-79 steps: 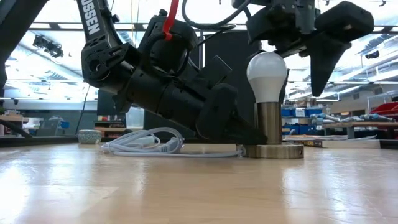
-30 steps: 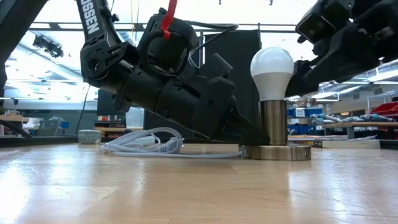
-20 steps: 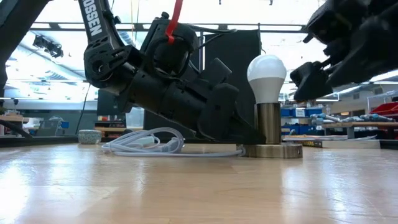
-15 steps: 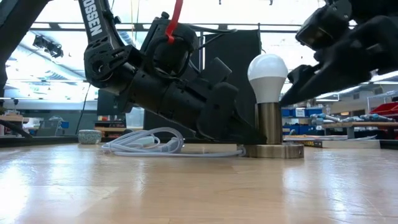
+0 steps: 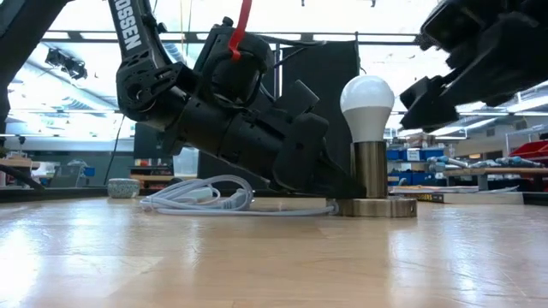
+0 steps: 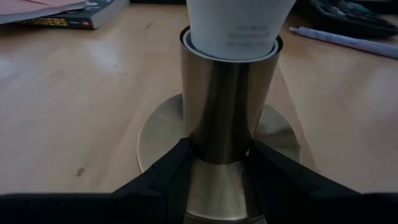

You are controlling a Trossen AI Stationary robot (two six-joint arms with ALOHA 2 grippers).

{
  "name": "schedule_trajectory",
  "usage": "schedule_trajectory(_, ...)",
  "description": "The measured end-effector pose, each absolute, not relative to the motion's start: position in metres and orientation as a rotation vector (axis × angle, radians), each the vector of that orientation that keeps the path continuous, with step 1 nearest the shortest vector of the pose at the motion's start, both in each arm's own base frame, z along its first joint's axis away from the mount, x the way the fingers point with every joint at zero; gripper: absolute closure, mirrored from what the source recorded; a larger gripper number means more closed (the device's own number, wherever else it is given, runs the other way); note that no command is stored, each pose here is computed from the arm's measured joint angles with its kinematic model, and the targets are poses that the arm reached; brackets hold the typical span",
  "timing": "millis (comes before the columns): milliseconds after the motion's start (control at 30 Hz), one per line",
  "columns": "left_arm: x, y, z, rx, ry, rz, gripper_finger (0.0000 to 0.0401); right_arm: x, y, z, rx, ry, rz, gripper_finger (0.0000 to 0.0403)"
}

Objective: Screw lightbulb
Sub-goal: Insert the lightbulb into the lamp, then remove the white lightbulb from the gold lamp

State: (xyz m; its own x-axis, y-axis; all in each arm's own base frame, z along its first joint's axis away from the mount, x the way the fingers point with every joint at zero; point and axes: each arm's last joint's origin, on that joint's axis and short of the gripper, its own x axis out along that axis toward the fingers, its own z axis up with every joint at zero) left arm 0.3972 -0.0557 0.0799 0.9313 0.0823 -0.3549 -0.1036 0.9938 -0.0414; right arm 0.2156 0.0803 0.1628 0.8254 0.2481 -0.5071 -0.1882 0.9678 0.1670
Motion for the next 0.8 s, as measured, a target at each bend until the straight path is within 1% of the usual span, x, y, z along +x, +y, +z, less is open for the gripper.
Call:
schedule_trajectory(67,0.397,-0.056,0.080,-0.059,0.360,0.099,0.0235,0.214,0.086,0.163,0.105,0.548,0.256,0.0134)
schedule_trajectory(133,0.397,-0.056,0.080,-0.059,0.360,0.100,0.0235,0.213,0.087,0.163,0.088,0.549,0.235,0.0136)
schedule_trajectory(267,0.397,-0.056,0.080,-0.062,0.360,0.098,0.0235,0.213,0.082,0.160,0.074,0.574,0.149,0.0140)
schedule_trajectory(433,0.396,-0.062,0.080,-0.063,0.362,0.067,0.0235,0.213,0.077,0.159,0.139,0.566,0.044,0.0140)
schedule_trajectory(533,0.396,-0.065,0.080,-0.064,0.365,0.057,0.0235,0.205,0.071,0.146,0.144,0.562,-0.059,0.0141)
schedule_trajectory(633,0.394,-0.069,0.078,-0.069,0.386,0.052,0.0235,0.194,0.066,0.134,0.227,0.505,-0.100,0.0143)
schedule_trajectory(800,0.392,-0.078,0.079,-0.089,0.413,0.040,0.0235,0.178,0.066,0.123,0.357,0.407,-0.094,0.0144)
